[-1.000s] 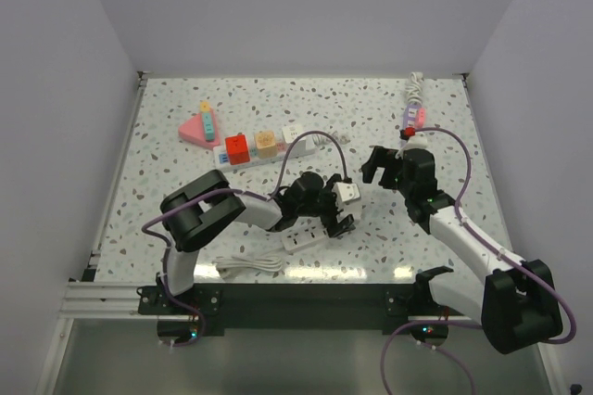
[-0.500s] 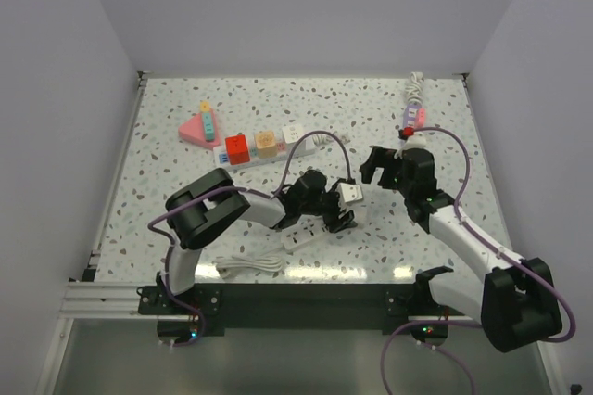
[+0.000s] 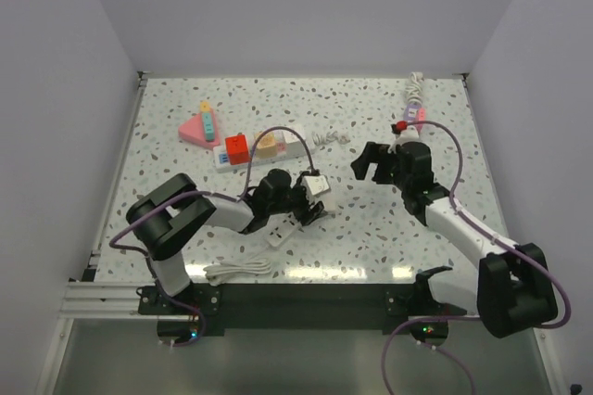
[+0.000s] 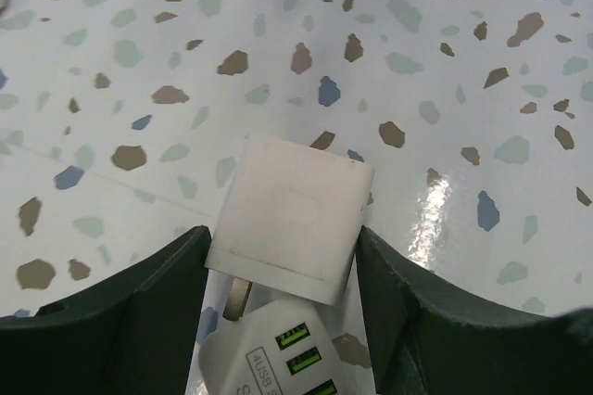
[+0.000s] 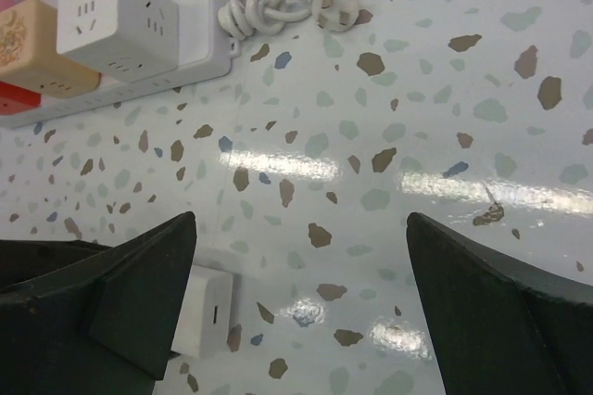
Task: Insert the plug
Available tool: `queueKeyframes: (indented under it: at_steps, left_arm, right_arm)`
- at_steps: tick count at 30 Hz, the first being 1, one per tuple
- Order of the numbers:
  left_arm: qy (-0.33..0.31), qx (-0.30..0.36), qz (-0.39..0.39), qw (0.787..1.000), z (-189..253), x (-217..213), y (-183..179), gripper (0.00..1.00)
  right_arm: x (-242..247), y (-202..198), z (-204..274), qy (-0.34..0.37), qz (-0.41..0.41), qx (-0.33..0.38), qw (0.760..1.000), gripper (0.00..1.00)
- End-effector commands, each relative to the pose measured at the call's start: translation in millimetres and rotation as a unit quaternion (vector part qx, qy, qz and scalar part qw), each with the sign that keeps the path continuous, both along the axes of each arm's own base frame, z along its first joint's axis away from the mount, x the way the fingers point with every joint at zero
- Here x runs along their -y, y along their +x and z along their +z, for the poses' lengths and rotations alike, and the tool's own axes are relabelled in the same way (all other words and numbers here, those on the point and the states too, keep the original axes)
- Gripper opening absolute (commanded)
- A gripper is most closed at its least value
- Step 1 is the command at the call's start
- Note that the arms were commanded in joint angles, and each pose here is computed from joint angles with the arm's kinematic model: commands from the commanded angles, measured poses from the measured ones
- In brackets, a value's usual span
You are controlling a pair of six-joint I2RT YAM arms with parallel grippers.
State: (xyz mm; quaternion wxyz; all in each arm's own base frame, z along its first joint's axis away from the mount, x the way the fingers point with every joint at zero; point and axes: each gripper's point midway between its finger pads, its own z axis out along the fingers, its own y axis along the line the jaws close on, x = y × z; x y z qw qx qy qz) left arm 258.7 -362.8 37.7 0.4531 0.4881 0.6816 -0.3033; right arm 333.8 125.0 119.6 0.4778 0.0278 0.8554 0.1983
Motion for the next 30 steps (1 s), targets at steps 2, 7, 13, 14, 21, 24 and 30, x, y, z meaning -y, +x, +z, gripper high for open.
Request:
queueKeyframes:
  at_steps: [2,7,13,14,21,24,30]
  left_arm:
    - [-0.090,0.083,0.044,0.992,63.2,-9.3,20.2,0.00]
    - [-0.131,0.127,0.057,0.982,102.1,-13.1,25.7,0.00]
    - [-0.162,0.158,0.075,0.971,132.4,-17.7,30.1,0.00]
    - [-0.167,0.166,0.080,0.969,138.2,-19.0,31.5,0.00]
    - [-0.187,0.195,0.086,0.959,163.6,-19.3,36.4,0.00]
    - [-0.187,0.202,0.090,0.957,168.0,-19.7,38.4,0.00]
    - [-0.187,0.214,0.100,0.954,173.5,-21.8,43.2,0.00]
  right_arm:
    - [-35.0,12.2,33.4,0.070,0.070,0.041,0.994,0.99]
    - [-74.3,-4.7,43.6,0.156,0.171,0.035,0.972,0.99]
    - [-86.1,-12.3,50.5,0.184,0.207,0.038,0.960,0.99]
    - [-89.2,-14.2,47.1,0.195,0.211,0.029,0.957,0.99]
    - [-106.7,-25.2,51.3,0.244,0.267,0.020,0.932,0.98]
    - [-110.3,-29.3,53.6,0.250,0.279,0.022,0.927,0.97]
    - [-117.8,-38.6,59.4,0.258,0.304,0.026,0.917,0.91]
